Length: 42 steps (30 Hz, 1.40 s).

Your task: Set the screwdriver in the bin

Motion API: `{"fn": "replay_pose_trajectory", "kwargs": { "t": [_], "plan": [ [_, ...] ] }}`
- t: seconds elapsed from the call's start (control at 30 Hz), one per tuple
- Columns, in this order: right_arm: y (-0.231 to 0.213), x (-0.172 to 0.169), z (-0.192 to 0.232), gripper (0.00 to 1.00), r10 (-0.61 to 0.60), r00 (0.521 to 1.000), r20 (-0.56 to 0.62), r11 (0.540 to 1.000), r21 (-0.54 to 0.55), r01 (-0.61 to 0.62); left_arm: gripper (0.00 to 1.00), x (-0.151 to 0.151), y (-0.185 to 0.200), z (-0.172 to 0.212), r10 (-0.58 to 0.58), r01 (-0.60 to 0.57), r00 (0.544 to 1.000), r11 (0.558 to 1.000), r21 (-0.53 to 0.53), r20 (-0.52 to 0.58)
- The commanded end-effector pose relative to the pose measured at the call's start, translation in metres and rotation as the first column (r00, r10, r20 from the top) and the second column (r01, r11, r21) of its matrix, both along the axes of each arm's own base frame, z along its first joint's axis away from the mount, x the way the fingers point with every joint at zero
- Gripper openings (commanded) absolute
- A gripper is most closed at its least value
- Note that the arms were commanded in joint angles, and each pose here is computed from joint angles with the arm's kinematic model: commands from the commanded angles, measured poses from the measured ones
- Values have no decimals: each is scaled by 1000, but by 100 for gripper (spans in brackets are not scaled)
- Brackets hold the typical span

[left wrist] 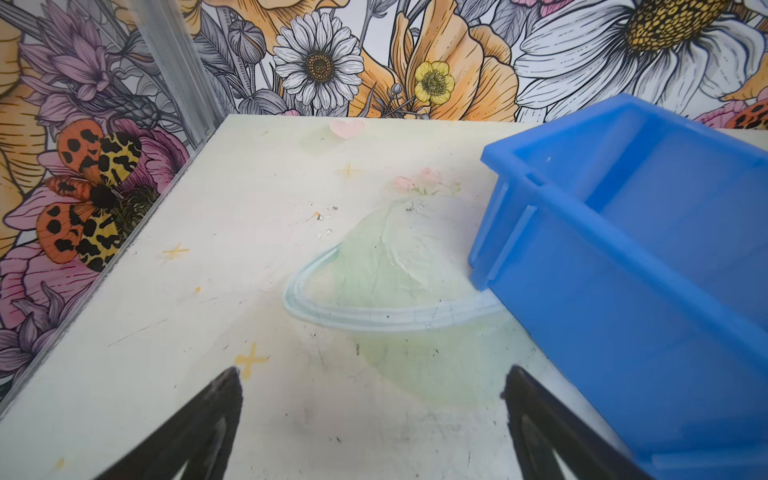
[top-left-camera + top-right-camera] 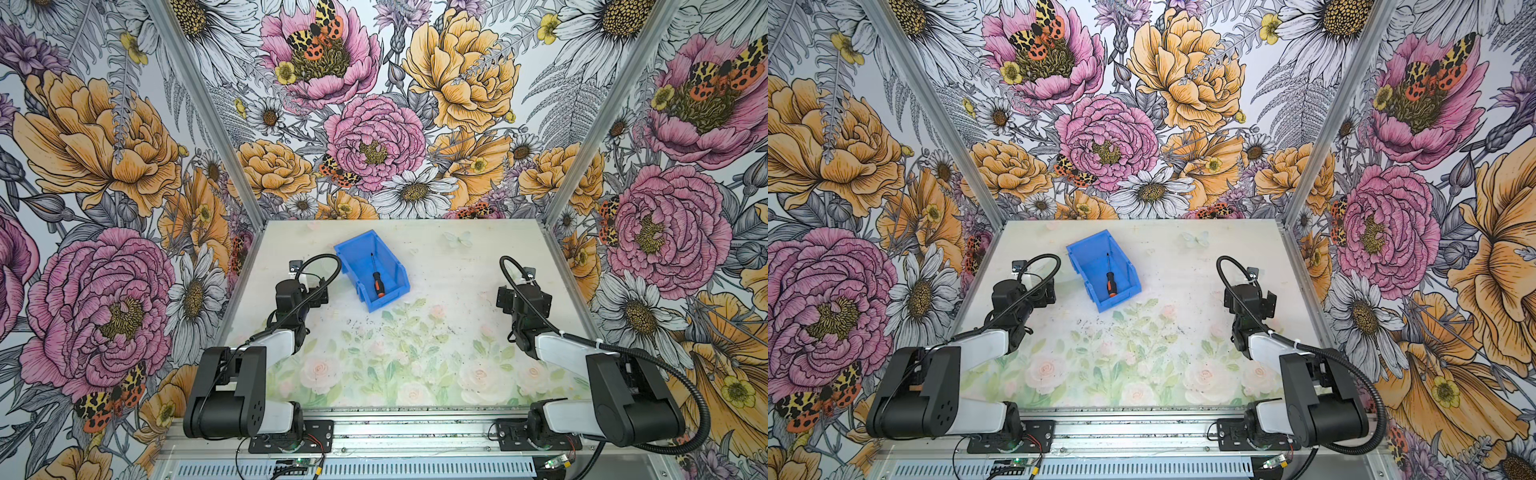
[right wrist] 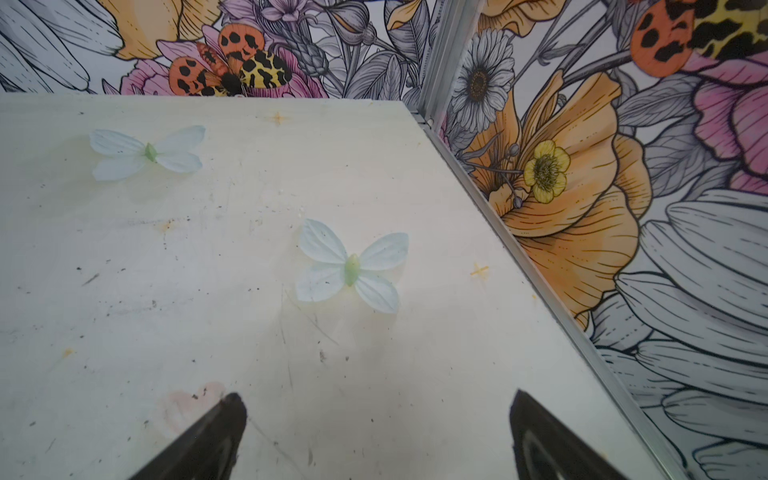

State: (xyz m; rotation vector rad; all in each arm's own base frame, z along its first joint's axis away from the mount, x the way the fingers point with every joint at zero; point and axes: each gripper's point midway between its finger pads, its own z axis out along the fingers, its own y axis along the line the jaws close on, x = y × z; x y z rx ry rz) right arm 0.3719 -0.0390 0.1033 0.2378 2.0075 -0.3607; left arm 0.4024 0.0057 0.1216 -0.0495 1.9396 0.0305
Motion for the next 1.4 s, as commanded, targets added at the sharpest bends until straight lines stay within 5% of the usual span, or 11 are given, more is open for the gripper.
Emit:
{"fn": "replay_pose_trajectory", "kwargs": {
  "t": [0.0,0.23,0.73,0.83,1.37],
  "plan": [
    [3,28,25,99,26,996,86,1000,-5,-25,99,18,-4,16,-38,38,997,999,1,70],
    [-12,26,20,99,6,985,175,1000,29,-11,99,18,1,12,-22,24,996,1000,-20,91],
    [-5,30,18,100,45,986,159,998,32,-51,99,4,11,7,41,-37,984,999,-27,171],
    [15,30,10,100,186,965,186,980,32,-195,99,4,11,6,46,-43,985,999,-20,167],
    [12,31,9,99,186,964,189,978,55,-199,99,3,8,7,47,-48,983,999,-2,179]
  ]
}}
